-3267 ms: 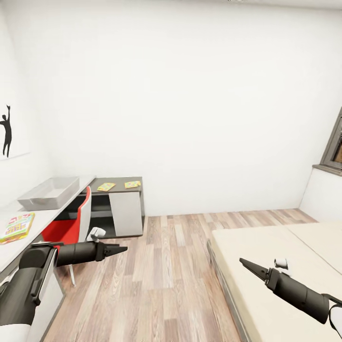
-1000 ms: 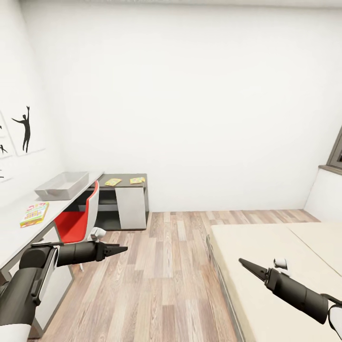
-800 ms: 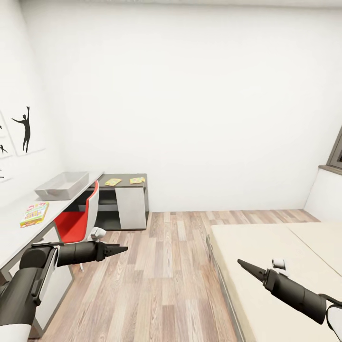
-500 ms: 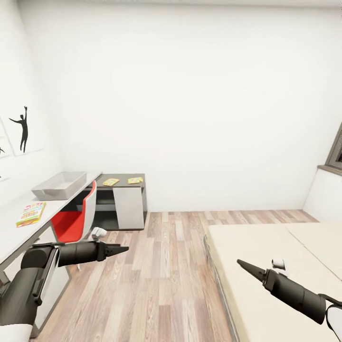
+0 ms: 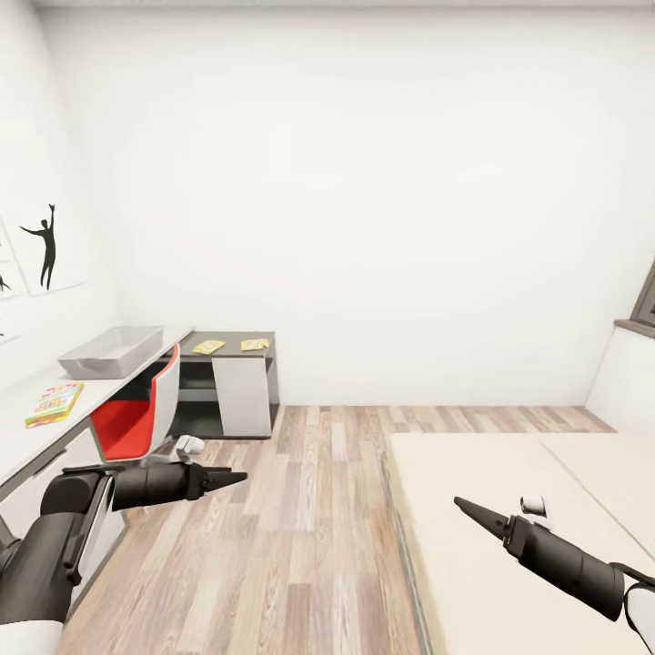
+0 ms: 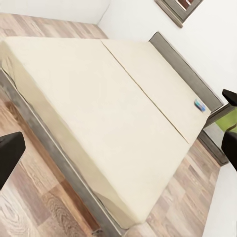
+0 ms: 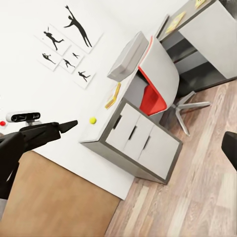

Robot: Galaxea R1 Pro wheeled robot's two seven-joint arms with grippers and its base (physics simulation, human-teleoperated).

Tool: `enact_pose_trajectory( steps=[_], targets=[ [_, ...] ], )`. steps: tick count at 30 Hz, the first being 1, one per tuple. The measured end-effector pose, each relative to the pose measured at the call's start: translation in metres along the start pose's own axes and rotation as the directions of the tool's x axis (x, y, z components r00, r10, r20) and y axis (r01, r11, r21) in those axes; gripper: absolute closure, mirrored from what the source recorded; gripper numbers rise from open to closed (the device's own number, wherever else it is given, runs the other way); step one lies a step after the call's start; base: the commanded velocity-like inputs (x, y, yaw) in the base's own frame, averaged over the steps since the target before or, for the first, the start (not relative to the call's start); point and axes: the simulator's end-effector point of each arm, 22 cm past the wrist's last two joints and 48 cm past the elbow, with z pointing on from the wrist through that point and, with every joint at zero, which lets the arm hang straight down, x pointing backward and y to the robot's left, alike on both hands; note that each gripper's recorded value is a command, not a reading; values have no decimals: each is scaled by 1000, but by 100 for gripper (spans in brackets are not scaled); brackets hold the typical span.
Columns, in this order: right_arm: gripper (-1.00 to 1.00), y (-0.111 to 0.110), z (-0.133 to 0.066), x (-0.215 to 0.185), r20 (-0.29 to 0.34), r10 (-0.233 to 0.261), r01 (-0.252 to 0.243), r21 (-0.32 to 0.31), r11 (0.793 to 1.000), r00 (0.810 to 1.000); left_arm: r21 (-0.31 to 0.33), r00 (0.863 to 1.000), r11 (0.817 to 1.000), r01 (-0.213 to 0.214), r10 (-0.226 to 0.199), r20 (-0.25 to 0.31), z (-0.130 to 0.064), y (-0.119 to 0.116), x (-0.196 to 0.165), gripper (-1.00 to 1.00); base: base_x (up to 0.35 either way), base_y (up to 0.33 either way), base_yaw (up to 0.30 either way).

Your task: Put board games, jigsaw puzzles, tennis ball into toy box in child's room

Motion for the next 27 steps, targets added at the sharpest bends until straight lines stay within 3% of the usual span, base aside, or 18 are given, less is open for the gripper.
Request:
enact_pose_trajectory(
  steps=[27],
  targets=[
    [-100, 0, 0, 0, 0, 1, -1, -1, 1000, 1000, 0, 1000, 1000, 0, 0, 0, 0, 0, 0, -100, 0, -293, 1]
  ],
)
